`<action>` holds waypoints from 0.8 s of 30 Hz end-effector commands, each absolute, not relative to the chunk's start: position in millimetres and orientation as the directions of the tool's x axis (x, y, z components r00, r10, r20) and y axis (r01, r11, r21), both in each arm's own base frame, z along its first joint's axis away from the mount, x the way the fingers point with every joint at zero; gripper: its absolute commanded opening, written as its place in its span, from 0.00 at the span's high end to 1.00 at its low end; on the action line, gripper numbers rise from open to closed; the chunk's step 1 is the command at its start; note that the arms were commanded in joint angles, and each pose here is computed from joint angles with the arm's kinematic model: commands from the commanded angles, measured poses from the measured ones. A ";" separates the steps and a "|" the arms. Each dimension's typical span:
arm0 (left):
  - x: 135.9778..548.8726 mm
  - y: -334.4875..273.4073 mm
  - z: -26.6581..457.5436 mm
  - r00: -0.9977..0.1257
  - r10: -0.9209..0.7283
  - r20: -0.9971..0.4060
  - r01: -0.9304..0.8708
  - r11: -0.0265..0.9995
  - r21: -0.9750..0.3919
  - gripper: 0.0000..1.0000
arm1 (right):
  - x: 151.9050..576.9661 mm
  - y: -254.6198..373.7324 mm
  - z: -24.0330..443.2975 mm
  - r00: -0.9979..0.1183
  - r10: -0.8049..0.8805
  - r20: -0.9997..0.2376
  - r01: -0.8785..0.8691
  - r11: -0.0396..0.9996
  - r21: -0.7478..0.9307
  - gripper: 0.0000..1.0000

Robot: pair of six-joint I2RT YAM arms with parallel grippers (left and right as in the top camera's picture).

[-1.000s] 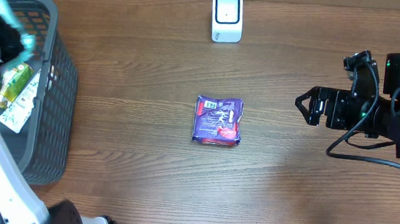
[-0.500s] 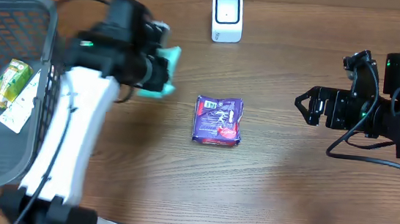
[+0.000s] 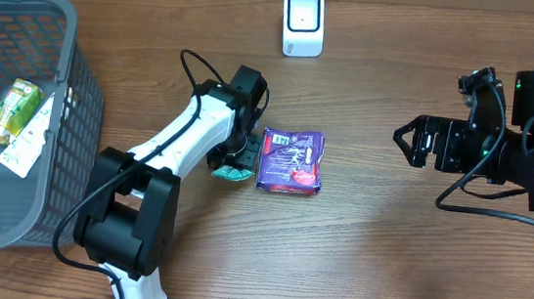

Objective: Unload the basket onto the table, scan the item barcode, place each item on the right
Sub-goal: 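Place the mint-green pack left of the purple bag and release, then reach into the basket and grasp the white-and-gold tube with left gripper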

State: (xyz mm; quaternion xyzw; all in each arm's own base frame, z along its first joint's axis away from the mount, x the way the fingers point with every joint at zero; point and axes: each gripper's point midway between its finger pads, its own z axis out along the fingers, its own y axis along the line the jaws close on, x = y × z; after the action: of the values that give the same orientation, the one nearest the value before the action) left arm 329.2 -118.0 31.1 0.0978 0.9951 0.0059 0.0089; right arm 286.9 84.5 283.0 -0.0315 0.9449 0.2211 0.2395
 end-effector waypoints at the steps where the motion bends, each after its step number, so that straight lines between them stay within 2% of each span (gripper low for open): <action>1: 336.0 -118.3 41.5 -0.985 0.165 -0.046 0.164 0.986 0.025 0.25 | 288.3 87.0 292.0 -0.871 0.046 -0.489 -0.182 0.895 0.407 0.00; 2: 338.2 -118.9 46.2 -0.985 0.164 -0.049 0.163 0.986 0.025 0.13 | 288.5 87.0 292.1 -0.870 0.045 -0.491 -0.183 0.895 0.406 0.00; 3: 341.2 -119.8 53.1 -0.985 0.164 -0.054 0.163 0.986 0.024 0.05 | 288.9 87.0 292.3 -0.869 0.046 -0.492 -0.183 0.895 0.406 0.00; 4: 345.7 -120.8 61.2 -0.984 0.163 -0.065 0.162 0.987 0.022 0.03 | 289.2 87.0 292.6 -0.868 0.046 -0.494 -0.184 0.895 0.406 0.00; 6: 358.6 -123.6 84.3 -0.982 0.161 -0.102 0.160 0.987 0.024 0.02 | 290.4 87.1 293.3 -0.865 0.046 -0.499 -0.186 0.895 0.405 0.00; 8: 384.1 -125.1 137.9 -0.970 0.145 -0.197 0.144 0.989 0.022 0.02 | 291.7 87.1 294.1 -0.862 0.046 -0.505 -0.189 0.895 0.404 0.00; 12: 407.6 -108.3 230.3 -0.934 0.082 -0.348 0.087 0.996 0.001 0.02 | 290.8 87.1 293.5 -0.864 0.046 -0.501 -0.187 0.895 0.405 0.00; 16: 403.1 -30.8 303.0 -0.882 -0.130 -0.453 -0.171 0.984 0.051 0.00 | 289.3 87.0 292.6 -0.868 0.045 -0.494 -0.184 0.895 0.406 0.00; 21: 379.3 71.0 329.5 -0.805 -0.364 -0.469 -0.425 0.905 0.027 0.00 | 290.2 87.0 293.1 -0.866 0.046 -0.498 -0.186 0.895 0.405 0.00; 24: 363.0 127.7 324.6 -0.730 -0.532 -0.429 -0.558 0.826 -0.076 0.02 | 290.2 86.8 293.0 -0.865 0.043 -0.499 -0.188 0.896 0.402 0.00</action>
State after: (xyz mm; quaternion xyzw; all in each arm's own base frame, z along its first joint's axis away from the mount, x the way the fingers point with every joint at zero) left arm 375.8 92.4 324.9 -0.2270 0.9455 0.0607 0.2252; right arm 288.7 84.6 284.1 -0.0327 0.9437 0.2213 0.2438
